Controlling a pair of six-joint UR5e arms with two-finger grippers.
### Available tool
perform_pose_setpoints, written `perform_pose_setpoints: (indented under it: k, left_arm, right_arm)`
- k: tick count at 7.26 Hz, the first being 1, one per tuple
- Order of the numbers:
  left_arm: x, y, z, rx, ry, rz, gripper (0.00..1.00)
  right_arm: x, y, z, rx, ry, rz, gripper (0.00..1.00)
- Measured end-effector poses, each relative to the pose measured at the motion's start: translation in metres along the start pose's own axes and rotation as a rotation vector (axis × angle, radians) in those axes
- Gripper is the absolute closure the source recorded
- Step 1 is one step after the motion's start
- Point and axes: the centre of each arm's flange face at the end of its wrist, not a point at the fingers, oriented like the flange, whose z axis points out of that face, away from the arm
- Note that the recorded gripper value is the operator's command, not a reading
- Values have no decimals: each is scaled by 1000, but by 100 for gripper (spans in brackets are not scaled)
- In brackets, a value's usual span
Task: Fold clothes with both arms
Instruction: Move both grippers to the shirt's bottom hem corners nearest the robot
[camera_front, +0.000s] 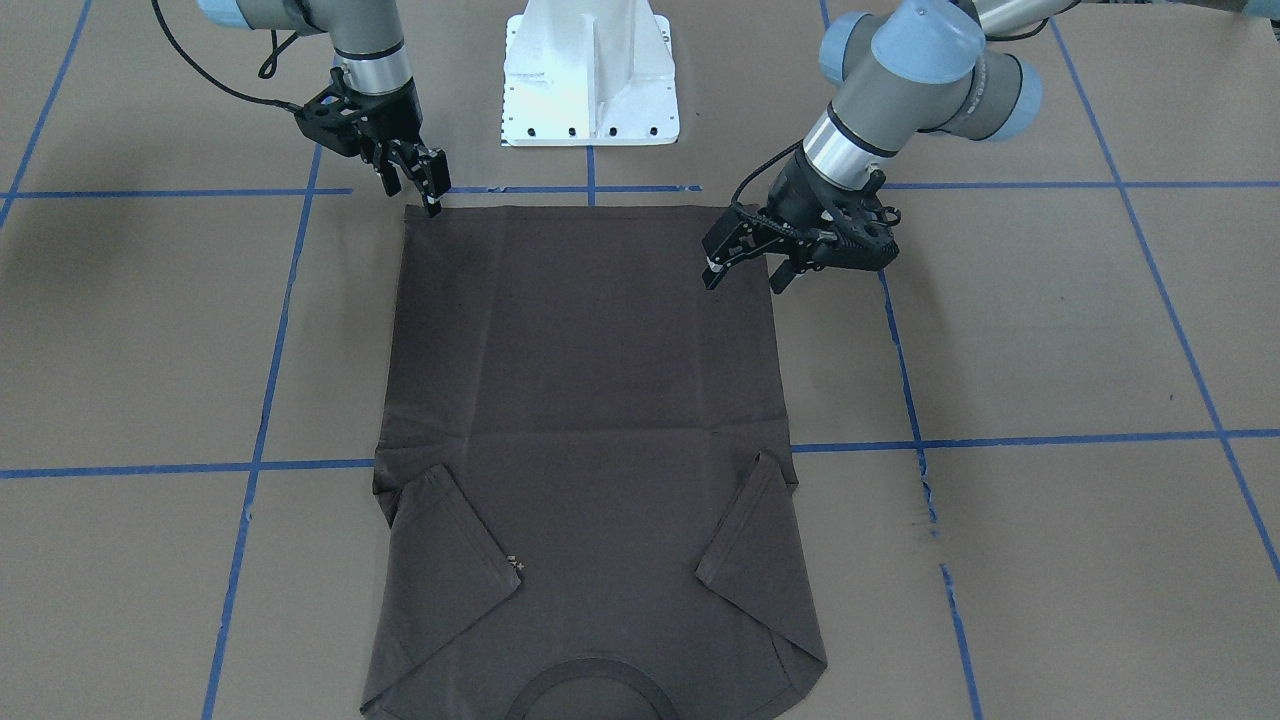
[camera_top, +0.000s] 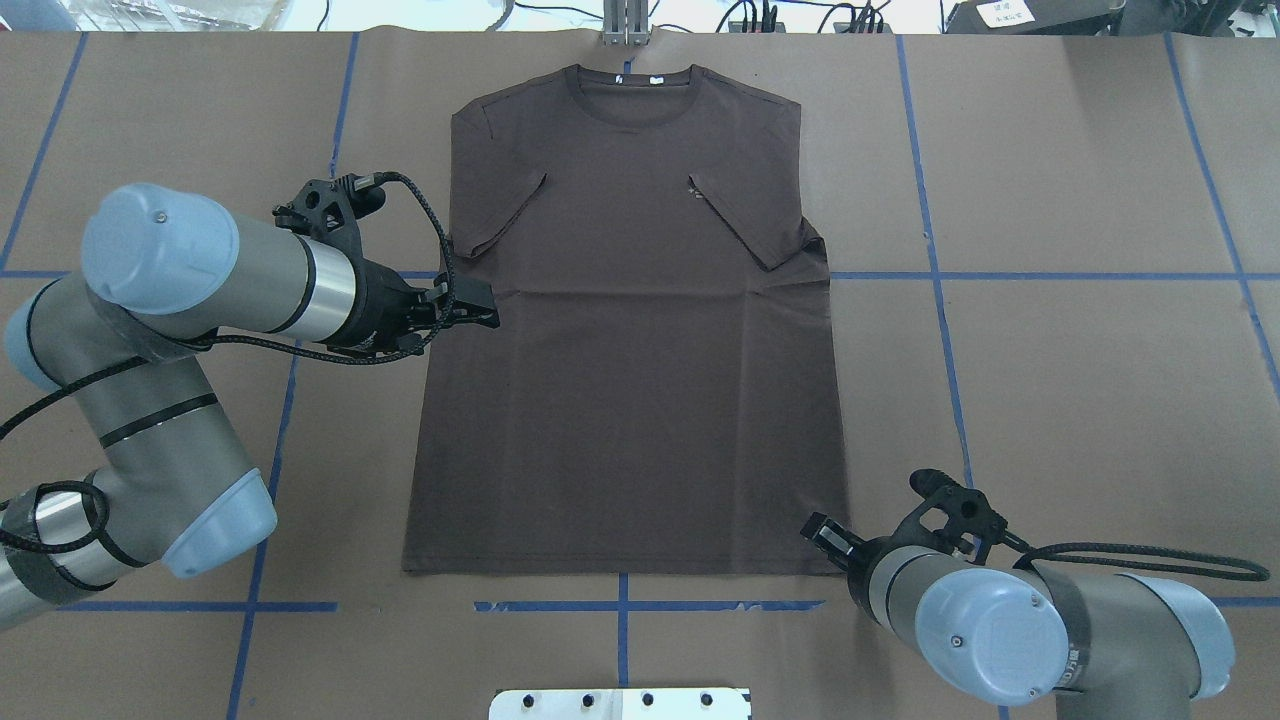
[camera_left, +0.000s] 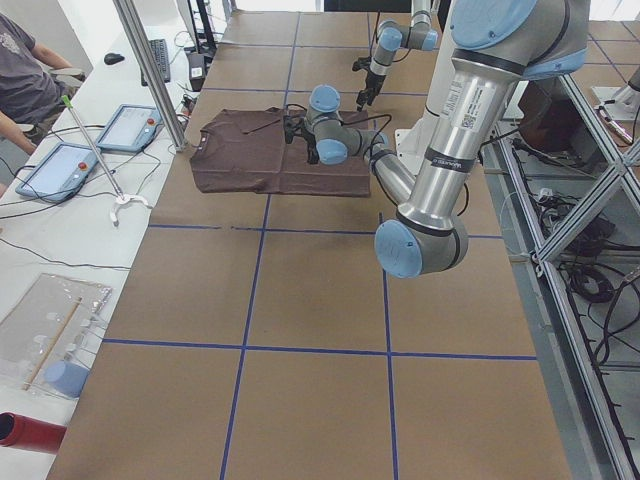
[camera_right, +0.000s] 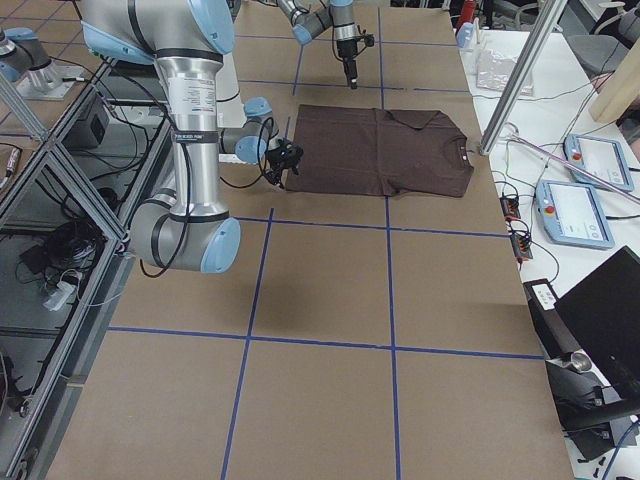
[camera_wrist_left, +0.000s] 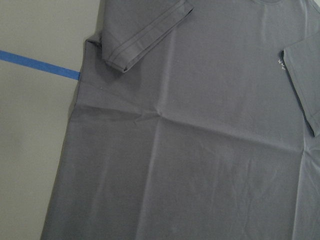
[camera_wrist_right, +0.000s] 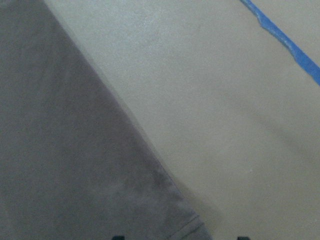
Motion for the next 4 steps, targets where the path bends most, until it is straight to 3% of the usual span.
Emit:
perform_pose_setpoints:
  k: [1, 2, 4]
  left_arm:
    - [0, 0, 0, 0, 0, -2, 1]
    - [0, 0, 0, -1, 0, -3, 1]
    - [1, 0, 0, -1, 1, -4, 1]
  right_arm:
    - [1, 4, 8, 3, 13, -1, 22]
    - [2, 6, 16, 7, 24, -4, 31]
    - [0, 6, 17, 6, 25, -2, 100]
